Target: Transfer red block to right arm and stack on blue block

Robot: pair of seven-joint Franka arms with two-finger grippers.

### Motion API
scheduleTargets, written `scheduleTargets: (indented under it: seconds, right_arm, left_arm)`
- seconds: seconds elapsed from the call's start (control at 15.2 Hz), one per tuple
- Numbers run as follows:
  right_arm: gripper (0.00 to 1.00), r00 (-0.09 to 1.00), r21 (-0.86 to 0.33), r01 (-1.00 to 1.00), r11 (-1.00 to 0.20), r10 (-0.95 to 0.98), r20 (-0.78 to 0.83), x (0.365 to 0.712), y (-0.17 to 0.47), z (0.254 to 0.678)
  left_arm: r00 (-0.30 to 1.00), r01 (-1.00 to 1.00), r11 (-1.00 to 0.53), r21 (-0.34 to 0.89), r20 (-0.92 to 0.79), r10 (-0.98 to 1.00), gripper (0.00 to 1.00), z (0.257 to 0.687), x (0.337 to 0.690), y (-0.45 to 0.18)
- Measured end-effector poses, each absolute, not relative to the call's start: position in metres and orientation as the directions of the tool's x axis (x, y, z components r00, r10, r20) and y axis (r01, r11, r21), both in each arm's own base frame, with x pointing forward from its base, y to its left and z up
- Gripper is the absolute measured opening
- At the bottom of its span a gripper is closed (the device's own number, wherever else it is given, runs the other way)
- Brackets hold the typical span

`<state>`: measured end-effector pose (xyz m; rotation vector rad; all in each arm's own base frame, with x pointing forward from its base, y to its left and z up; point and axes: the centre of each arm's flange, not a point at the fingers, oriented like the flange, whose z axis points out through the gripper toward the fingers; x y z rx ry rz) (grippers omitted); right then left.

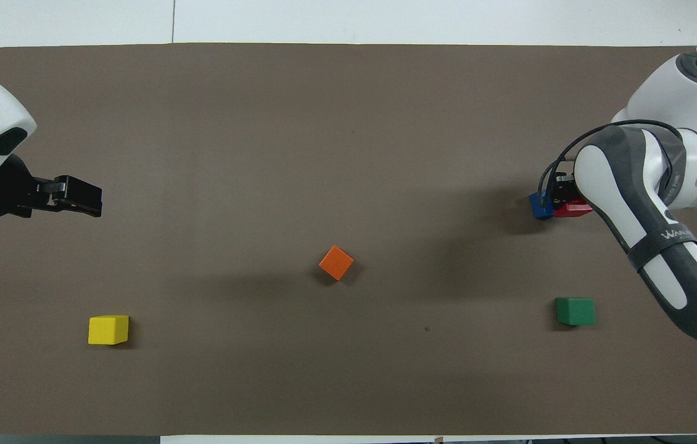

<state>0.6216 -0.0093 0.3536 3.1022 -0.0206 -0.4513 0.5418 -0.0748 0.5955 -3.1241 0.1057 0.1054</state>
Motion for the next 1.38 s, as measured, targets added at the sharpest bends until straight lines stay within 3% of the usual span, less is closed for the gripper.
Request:
scheduleTargets:
  seconds: [0.46, 1.38]
  right_arm:
    - [0.56, 0.970, 0.007, 0.035, -0.999, 0.033, -0.242, 0.626, 0.017, 0.352]
    - [0.56, 0.968, -0.009, 0.088, -0.996, 0.088, -0.236, 0.619, 0.001, 0.344]
  left_arm:
    - [0.996, -0.072, -0.997, -0.011, -0.056, -0.071, 1.00, 0.596, 0.543, -0.077]
    - [0.997, -0.060, -0.998, -0.010, -0.045, -0.060, 1.00, 0.598, 0.545, -0.071]
